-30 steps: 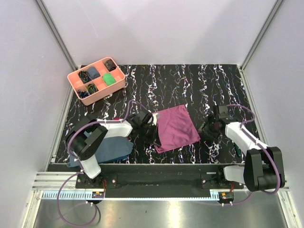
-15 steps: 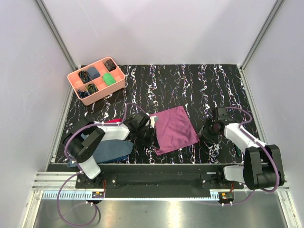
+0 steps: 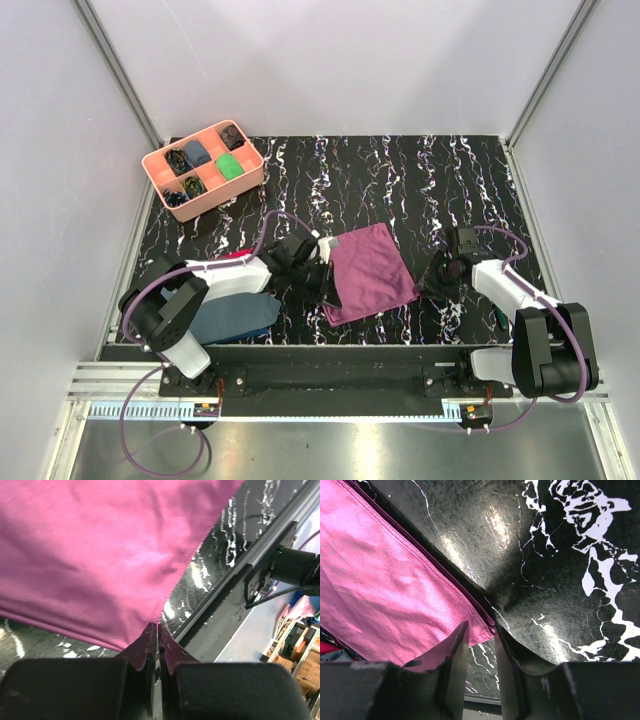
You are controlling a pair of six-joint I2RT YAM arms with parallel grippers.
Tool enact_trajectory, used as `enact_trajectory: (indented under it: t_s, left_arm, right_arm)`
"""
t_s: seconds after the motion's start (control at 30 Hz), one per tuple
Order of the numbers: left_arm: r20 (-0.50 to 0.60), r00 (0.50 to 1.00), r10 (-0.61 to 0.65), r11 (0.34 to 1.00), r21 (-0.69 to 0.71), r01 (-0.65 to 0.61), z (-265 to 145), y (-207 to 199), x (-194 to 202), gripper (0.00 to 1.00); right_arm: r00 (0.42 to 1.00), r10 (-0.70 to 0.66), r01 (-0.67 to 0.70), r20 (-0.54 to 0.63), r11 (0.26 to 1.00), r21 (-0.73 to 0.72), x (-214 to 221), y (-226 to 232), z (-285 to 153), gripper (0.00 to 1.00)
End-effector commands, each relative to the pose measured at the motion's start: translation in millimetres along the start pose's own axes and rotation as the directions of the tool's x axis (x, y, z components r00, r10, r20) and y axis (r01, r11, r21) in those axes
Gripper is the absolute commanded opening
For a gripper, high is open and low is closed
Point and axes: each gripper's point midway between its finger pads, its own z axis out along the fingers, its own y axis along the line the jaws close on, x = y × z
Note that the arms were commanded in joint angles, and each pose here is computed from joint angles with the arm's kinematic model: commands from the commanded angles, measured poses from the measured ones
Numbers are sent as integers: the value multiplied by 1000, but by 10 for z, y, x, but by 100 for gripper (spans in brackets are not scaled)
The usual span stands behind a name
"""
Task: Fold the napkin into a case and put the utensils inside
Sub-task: Fold the top corner of the square-folded napkin at the center of the board.
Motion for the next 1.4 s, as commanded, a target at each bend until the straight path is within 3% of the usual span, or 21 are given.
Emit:
enact_trajectory:
  t_s: [0.0, 0.2, 0.57, 0.77, 1.37]
  left_arm:
    - [4, 999, 52, 996, 66, -52, -43, -235, -40, 6]
    - [-33, 999, 24, 997, 69, -21, 33, -149, 128, 6]
    - [-67, 998, -23, 1000, 13, 24, 45, 109, 417, 6]
    - [-51, 998, -35, 999, 5, 36, 94, 148, 433, 5]
    - [-77, 997, -29, 993, 108, 37, 538, -242, 400, 4]
  right_arm:
    - [1000, -9, 9, 3, 999, -32, -23, 52, 1, 33]
    - [1000, -16, 16, 5, 999, -38, -25, 67, -12, 31]
    - [999, -51, 51, -2, 990, -132, 8, 221, -72, 0]
    - [997, -82, 81, 7, 965, -249, -47, 480, -164, 0]
    - [972, -231, 231, 36, 932, -279, -427, 800, -89, 0]
